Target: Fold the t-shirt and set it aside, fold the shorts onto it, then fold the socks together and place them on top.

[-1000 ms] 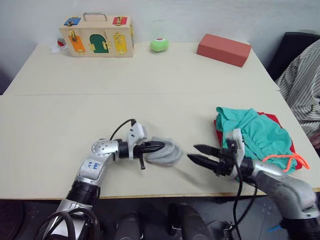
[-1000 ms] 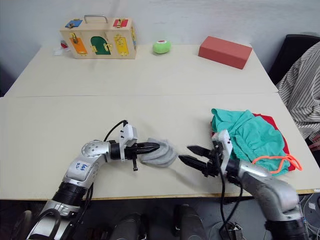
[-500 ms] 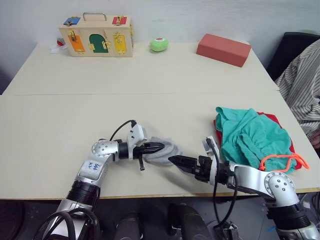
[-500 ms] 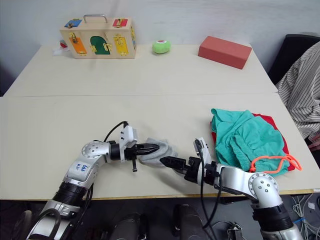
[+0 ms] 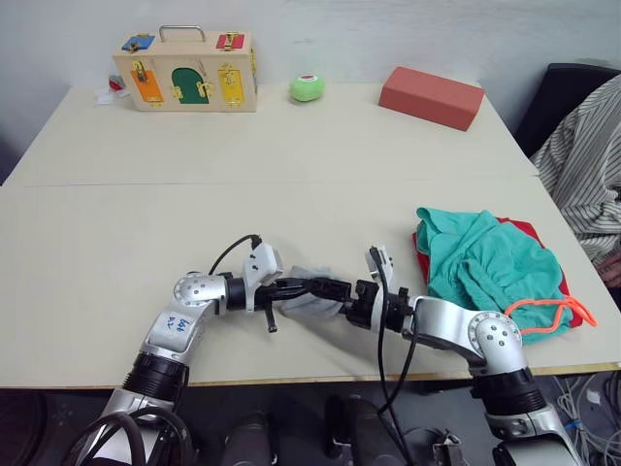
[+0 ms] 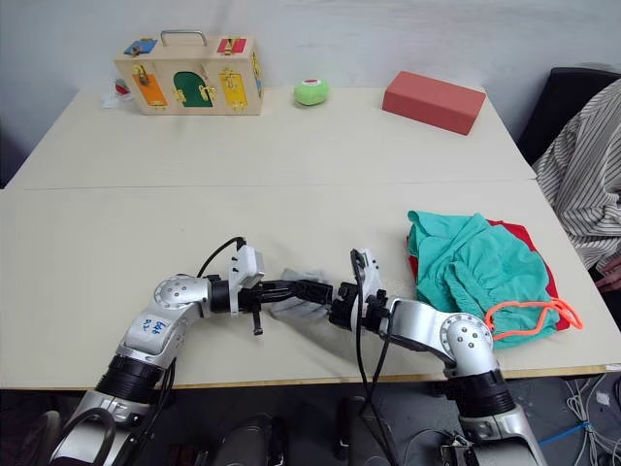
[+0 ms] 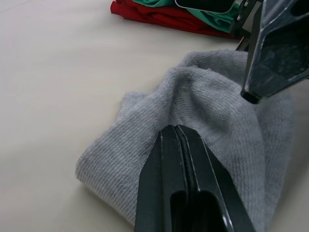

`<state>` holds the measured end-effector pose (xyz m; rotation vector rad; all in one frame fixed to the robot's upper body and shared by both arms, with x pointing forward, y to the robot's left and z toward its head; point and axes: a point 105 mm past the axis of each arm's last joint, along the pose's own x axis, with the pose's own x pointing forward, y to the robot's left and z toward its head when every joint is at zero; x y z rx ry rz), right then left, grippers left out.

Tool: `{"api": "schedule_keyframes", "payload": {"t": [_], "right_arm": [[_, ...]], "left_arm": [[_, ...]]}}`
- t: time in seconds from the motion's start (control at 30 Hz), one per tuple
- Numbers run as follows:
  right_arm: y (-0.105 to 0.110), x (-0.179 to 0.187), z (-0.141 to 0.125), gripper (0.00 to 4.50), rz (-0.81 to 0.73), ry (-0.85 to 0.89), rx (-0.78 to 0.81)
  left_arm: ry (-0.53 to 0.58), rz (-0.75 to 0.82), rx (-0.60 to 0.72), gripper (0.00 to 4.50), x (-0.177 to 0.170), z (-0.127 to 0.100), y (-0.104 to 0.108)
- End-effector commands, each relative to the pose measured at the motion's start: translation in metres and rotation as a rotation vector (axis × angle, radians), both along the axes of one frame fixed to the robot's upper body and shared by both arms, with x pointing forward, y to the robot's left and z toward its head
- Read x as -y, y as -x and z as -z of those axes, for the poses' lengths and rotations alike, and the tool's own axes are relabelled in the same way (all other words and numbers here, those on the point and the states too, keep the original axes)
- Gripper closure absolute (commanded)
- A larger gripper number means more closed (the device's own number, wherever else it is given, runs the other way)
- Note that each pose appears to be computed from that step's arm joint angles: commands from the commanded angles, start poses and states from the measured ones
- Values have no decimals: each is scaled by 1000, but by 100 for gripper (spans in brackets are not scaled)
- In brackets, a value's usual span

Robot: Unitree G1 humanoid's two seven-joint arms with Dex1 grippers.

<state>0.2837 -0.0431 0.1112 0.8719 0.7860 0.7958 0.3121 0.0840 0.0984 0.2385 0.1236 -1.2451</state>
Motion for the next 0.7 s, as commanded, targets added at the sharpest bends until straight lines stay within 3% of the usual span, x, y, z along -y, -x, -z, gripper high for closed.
{"api": "schedule_keyframes", "payload": {"t": [0.03,0.3,0.37,0.5,0.6,0.7], "right_arm": [[-8,9,19,66,66,78,-32],[-10,14,19,351,81,64,-20],[-11,16,19,414,88,56,-13],[-4,26,-1,436,73,-18,48],[10,44,-23,436,47,-72,116],[25,72,-46,436,66,-106,178]], "left_arm": [[-35,-18,-36,450,-5,12,2],[-30,-37,-25,450,-10,10,-2],[20,-59,-21,450,-11,3,-5],[214,-43,-66,450,-21,-35,-4],[254,47,-74,388,-30,-60,13],[284,105,-51,297,-30,-84,27]]}}
